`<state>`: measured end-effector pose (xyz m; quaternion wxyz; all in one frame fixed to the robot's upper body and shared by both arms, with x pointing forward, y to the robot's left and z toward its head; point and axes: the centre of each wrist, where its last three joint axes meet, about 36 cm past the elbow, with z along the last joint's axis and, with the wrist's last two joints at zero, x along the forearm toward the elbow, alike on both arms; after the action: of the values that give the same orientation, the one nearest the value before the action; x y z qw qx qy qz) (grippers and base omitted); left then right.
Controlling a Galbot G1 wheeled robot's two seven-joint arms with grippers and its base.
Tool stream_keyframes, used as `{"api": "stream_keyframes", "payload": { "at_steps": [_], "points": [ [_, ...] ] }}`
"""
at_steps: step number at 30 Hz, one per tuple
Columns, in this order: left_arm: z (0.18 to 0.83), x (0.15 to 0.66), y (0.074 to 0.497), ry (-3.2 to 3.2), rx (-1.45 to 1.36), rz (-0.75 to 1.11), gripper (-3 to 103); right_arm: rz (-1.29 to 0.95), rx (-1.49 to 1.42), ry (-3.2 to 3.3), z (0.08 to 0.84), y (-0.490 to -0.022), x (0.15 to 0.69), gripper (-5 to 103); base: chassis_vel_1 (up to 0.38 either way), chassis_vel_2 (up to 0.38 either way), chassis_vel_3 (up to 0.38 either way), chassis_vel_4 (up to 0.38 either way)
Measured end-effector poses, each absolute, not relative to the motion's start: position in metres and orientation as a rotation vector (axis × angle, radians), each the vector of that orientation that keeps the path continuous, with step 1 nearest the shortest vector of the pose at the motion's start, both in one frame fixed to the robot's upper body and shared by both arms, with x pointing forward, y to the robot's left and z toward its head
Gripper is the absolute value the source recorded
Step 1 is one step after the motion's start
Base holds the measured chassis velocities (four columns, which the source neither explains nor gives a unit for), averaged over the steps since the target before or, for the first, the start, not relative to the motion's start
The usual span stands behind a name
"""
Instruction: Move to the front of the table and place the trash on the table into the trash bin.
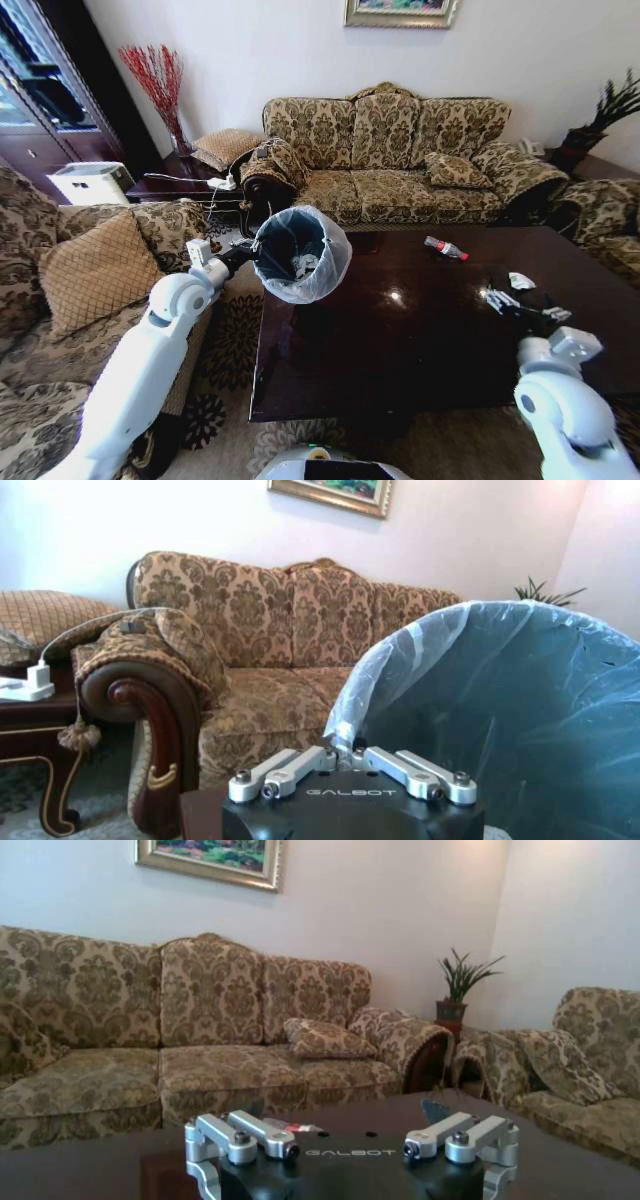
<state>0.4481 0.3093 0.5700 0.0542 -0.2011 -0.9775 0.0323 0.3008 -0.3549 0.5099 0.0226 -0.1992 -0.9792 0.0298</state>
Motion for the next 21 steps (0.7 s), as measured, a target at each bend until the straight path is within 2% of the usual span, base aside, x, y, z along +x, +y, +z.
{"api": "stream_keyframes", "payload": {
  "at_steps": [6,12,21],
  "points": [
    [0.568,0.439,0.309,-2.97,-0.612,0.106,2,0.149,-0.571,-3.055,0.502,-0.342,0.302,100,-0.01,-0.009,0.006,0.009],
    [0.562,0.432,0.311,-2.964,-0.605,0.111,2,0.172,-0.508,-3.06,0.492,-0.327,0.301,100,-0.122,-0.113,0.113,0.092],
    [0.559,0.424,0.307,-2.949,-0.612,0.106,2,0.146,-0.452,-3.051,0.476,-0.31,0.3,100,-0.227,-0.234,0.229,0.242]
  ]
}}
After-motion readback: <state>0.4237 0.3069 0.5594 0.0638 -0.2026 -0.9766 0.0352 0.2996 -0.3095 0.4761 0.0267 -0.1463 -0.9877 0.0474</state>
